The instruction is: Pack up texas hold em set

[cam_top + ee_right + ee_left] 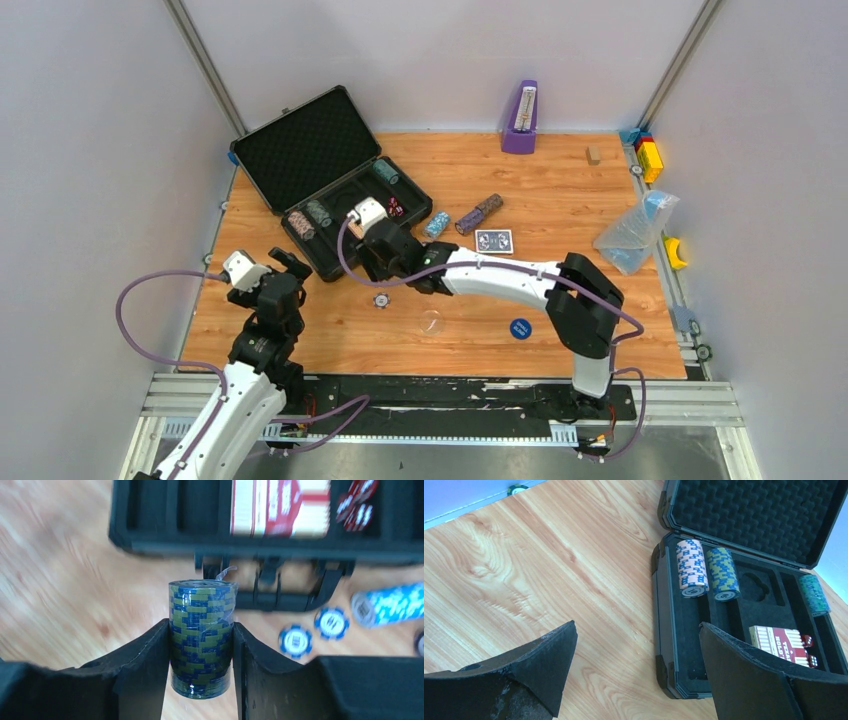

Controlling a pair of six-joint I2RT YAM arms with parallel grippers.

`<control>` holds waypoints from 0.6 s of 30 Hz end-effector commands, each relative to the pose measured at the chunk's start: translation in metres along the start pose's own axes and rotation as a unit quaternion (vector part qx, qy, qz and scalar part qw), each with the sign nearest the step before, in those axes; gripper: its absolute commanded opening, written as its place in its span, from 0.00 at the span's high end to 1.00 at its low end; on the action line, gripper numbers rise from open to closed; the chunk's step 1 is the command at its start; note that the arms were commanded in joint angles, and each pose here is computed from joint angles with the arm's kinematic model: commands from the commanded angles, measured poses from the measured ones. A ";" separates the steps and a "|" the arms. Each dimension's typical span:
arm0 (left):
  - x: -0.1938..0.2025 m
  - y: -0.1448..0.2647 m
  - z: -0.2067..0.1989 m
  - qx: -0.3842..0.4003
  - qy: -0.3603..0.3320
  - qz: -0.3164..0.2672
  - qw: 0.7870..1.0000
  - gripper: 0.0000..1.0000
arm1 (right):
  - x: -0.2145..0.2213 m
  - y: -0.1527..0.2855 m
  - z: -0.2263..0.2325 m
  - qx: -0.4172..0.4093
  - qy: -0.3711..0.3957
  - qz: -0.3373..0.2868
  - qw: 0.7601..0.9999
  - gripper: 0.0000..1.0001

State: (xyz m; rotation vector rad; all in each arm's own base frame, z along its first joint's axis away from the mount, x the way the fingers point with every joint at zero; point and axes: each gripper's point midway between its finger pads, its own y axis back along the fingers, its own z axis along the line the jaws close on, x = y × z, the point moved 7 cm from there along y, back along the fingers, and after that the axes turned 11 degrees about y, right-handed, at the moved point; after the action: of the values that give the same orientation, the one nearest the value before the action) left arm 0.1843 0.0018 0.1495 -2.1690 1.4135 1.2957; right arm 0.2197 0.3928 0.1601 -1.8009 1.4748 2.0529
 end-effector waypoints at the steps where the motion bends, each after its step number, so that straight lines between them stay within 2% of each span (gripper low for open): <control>1: -0.017 0.002 -0.006 -0.013 0.027 -0.032 0.999 0.00 | -0.074 -0.011 -0.018 0.027 -0.023 -0.104 0.994 0.84; 7: -0.019 0.002 -0.003 -0.025 0.036 -0.039 0.998 0.00 | -0.119 -0.037 -0.033 0.010 -0.039 -0.150 0.988 0.85; 11: -0.017 0.001 -0.003 -0.025 0.035 -0.037 0.998 0.00 | -0.130 -0.055 -0.035 -0.005 -0.045 -0.176 0.983 0.86; 18: -0.021 0.003 -0.002 -0.036 0.037 -0.043 0.998 0.00 | -0.137 -0.077 -0.010 -0.102 -0.057 -0.202 0.972 0.84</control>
State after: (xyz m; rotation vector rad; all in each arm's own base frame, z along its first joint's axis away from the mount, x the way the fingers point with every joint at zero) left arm 0.1788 0.0082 0.1460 -2.2226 1.3597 1.3479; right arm 0.3177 0.4624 0.1685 -1.7744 1.2184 2.0692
